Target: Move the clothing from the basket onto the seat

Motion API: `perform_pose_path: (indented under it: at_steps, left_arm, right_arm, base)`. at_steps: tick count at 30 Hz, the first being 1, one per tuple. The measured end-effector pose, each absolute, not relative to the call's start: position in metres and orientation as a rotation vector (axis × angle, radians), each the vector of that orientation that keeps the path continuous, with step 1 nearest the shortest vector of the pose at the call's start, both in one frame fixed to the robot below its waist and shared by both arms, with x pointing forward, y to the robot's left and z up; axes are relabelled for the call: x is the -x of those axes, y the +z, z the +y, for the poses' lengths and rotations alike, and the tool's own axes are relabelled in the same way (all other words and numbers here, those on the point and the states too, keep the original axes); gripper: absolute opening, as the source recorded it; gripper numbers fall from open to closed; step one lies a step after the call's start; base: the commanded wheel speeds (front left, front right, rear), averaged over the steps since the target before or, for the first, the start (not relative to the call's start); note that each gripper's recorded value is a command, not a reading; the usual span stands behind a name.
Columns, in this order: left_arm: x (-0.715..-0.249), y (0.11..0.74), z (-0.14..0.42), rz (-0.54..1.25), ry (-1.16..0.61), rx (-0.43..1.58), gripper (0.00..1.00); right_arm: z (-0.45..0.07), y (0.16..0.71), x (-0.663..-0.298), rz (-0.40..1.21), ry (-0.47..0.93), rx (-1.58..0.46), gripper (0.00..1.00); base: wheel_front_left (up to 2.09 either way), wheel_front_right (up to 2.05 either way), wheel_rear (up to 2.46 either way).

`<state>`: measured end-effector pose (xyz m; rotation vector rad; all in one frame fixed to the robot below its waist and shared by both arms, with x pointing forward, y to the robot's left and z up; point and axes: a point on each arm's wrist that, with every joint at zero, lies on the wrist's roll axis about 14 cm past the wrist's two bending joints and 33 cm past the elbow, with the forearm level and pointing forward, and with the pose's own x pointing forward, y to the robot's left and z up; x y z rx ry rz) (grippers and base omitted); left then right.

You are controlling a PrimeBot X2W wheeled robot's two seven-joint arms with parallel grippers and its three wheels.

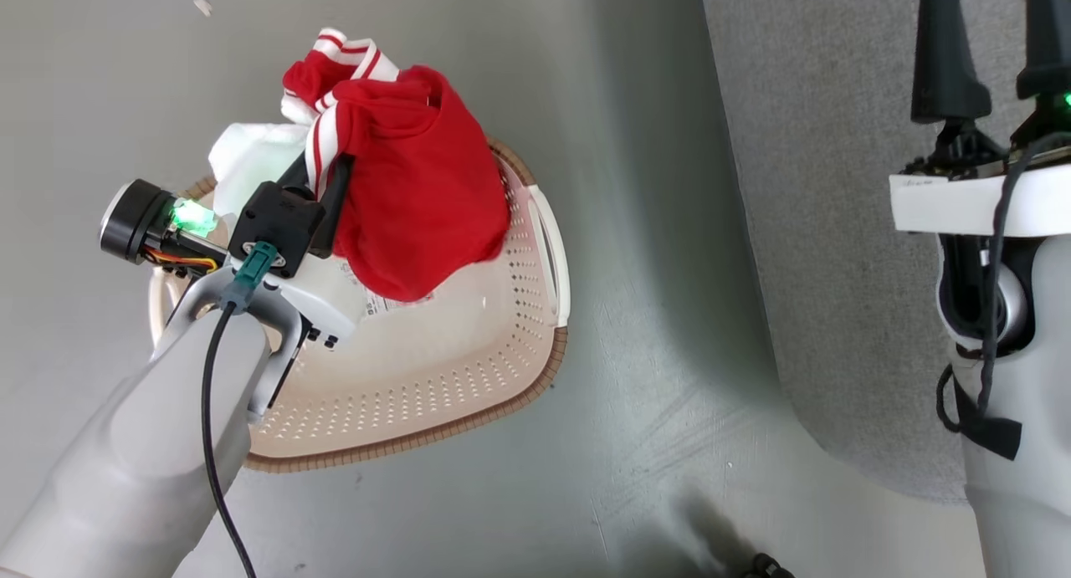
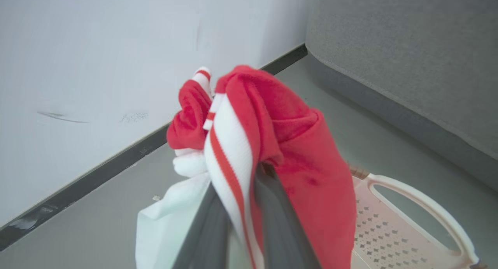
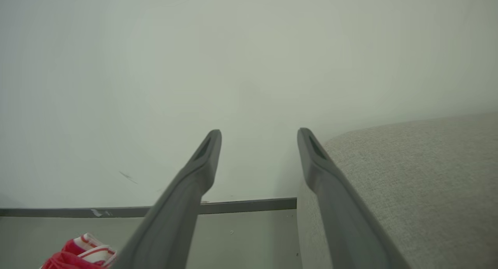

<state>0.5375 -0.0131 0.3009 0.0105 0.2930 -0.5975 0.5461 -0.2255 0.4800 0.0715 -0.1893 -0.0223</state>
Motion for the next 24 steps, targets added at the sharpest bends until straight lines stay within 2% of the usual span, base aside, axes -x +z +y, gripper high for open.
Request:
perform_pose_path:
  at_steps: [10, 24]
  left_arm:
    - [-0.549, 0.385, -0.006, 0.13, -0.612, -0.031, 0.0]
    - [-0.538, 0.471, -0.007, 0.024, -0.669, -0.051, 0.0]
  right_arm:
    - [-0.215, 0.501, -0.53, -0.198, -0.001, -0.059, 1.0]
    - [-0.191, 0.529, -0.507, -0.22, 0.062, -0.029, 1.0]
  base:
    - [0.0, 0.0, 0.0]
    - [0.0, 0.0, 0.0]
